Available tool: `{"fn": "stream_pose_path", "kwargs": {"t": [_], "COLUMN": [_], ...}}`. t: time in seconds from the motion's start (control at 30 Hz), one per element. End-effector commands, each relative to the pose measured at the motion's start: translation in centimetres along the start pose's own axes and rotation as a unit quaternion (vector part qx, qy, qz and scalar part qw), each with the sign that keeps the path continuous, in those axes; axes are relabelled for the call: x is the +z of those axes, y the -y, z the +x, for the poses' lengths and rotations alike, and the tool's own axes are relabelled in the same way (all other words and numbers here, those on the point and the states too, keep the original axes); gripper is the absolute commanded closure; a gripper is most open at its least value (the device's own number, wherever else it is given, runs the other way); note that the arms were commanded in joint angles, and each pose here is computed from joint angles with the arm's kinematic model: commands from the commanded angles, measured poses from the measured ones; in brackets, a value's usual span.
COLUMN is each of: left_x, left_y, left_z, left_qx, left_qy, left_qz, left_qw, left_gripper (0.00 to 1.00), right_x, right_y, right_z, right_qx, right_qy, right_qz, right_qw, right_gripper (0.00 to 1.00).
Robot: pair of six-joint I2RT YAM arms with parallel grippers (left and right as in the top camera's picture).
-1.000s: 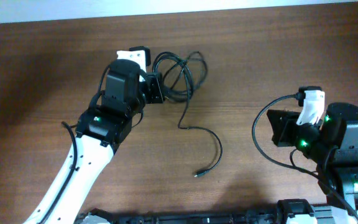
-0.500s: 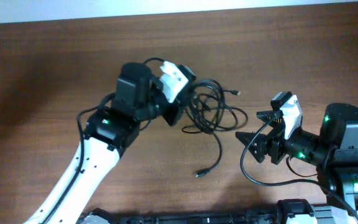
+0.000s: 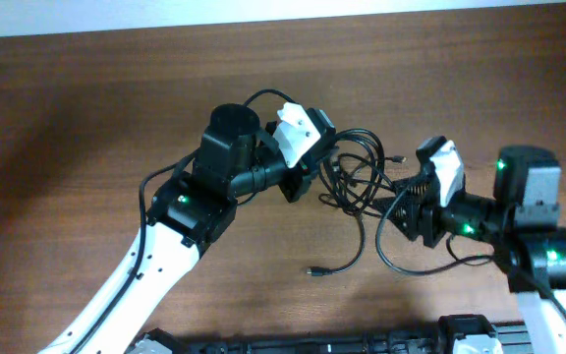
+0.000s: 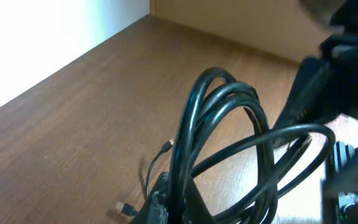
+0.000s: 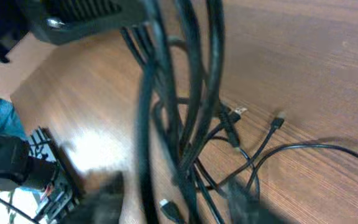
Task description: Untangle cables
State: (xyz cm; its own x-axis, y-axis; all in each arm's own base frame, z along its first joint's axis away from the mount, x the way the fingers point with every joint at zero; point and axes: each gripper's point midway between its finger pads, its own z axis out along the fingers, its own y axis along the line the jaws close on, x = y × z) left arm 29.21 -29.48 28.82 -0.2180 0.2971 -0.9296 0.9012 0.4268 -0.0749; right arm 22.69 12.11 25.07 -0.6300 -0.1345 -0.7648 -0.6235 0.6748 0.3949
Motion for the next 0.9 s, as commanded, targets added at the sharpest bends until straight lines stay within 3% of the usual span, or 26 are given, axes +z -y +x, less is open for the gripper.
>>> {"fn": "stream_pose_path", "kwargs": {"t": [0.0,0.07,0.17,0.23,0.33,0.57,0.87], "left_x": [0.0,0.0,-0.5,-1.4,-2.5,-3.1,-5.0], "left_y": [0.5,-0.3,-3.5,-5.9,-7.5,-7.5,-9.4], "left_z": [-0.2,0.2,1.5,3.2,5.0,6.9,8.9], "left_qx": [-0.013,-0.019,-0.092,-0.158,-0.220,-0.261,-0.313], "left_qy": [0.005,-0.002,-0.024,-0.043,-0.057,-0.085,-0.100], "left_qz": [0.011,-0.013,-0.110,-0.190,-0.255,-0.276,-0.314], "left_qw": [1.000,1.000,0.989,0.968,0.940,0.921,0.891], "left_gripper": [1.00,1.00,1.00,1.00,1.00,1.00,1.00], "right_x": [0.3,0.4,0.0,-0.7,-2.2,-5.1,-5.6], "right_y": [0.5,0.6,0.1,-1.6,-3.9,-6.0,-6.7], "right_z": [-0.3,-0.2,-0.6,-1.6,-2.8,-3.8,-3.9], "right_qx": [0.002,0.004,-0.006,-0.030,-0.067,-0.090,-0.101], "right_qy": [-0.005,-0.007,0.004,0.032,0.074,0.135,0.144], "right_qz": [0.000,0.000,-0.001,-0.029,-0.048,-0.014,-0.016], "right_qw": [1.000,1.000,1.000,0.999,0.994,0.987,0.984], "right_gripper": [0.96,0.96,0.96,0.96,0.96,0.96,0.96]}}
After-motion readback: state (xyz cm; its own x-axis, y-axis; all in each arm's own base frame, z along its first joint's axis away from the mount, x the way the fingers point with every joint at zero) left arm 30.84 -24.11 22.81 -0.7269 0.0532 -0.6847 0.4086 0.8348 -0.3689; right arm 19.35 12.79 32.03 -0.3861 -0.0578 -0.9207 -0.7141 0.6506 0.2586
